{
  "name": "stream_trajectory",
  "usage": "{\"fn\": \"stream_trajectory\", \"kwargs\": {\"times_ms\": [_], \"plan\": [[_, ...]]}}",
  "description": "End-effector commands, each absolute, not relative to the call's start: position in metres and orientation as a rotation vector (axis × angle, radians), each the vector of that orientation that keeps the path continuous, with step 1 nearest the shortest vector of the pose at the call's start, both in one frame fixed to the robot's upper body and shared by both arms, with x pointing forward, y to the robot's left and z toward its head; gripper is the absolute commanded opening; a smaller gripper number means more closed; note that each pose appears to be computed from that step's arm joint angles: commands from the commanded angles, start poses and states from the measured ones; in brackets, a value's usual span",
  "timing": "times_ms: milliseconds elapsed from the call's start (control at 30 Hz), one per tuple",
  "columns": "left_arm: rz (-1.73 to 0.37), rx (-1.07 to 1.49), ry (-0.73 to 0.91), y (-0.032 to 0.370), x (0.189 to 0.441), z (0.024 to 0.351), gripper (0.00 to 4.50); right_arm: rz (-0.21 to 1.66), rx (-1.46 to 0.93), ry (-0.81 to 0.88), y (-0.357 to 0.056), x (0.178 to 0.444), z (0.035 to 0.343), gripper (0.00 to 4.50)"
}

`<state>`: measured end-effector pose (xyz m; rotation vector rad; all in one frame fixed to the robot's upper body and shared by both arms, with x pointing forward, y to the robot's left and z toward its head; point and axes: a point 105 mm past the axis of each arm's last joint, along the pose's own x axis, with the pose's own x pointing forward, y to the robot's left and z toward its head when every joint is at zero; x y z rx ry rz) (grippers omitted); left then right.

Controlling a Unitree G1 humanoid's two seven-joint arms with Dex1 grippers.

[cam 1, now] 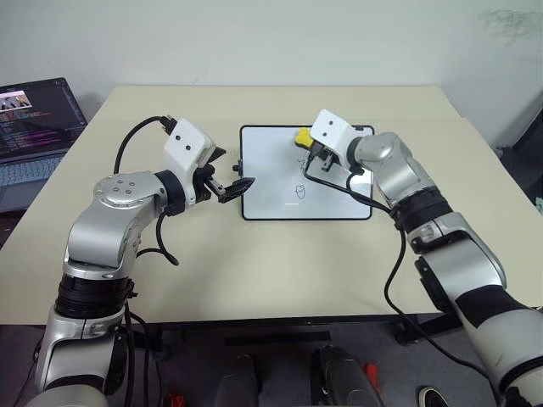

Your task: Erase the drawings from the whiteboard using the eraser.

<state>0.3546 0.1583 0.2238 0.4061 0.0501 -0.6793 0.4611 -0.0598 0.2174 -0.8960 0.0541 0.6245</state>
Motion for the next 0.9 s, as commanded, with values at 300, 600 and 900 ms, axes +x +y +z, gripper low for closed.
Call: {"fn": "stream_trajectory", "kwargs": {"times_ms": [300, 600, 900], "plan": [[-0.689, 0.426, -0.014, 0.153, 0.352, 0.238, 4.5, 0.619, -0.908, 0.008, -0.054, 0.462, 0.233, 0.98], [-0.697, 0.428, -0.015, 0.151, 0.353, 0.239, 4.5, 0.532, -0.948, 0.107, -0.109, 0.466, 0.216, 0.98], [-0.71, 0.43, -0.018, 0.147, 0.356, 0.239, 4.5, 0.499, -0.969, 0.178, -0.146, 0.459, 0.201, 0.98]]}}
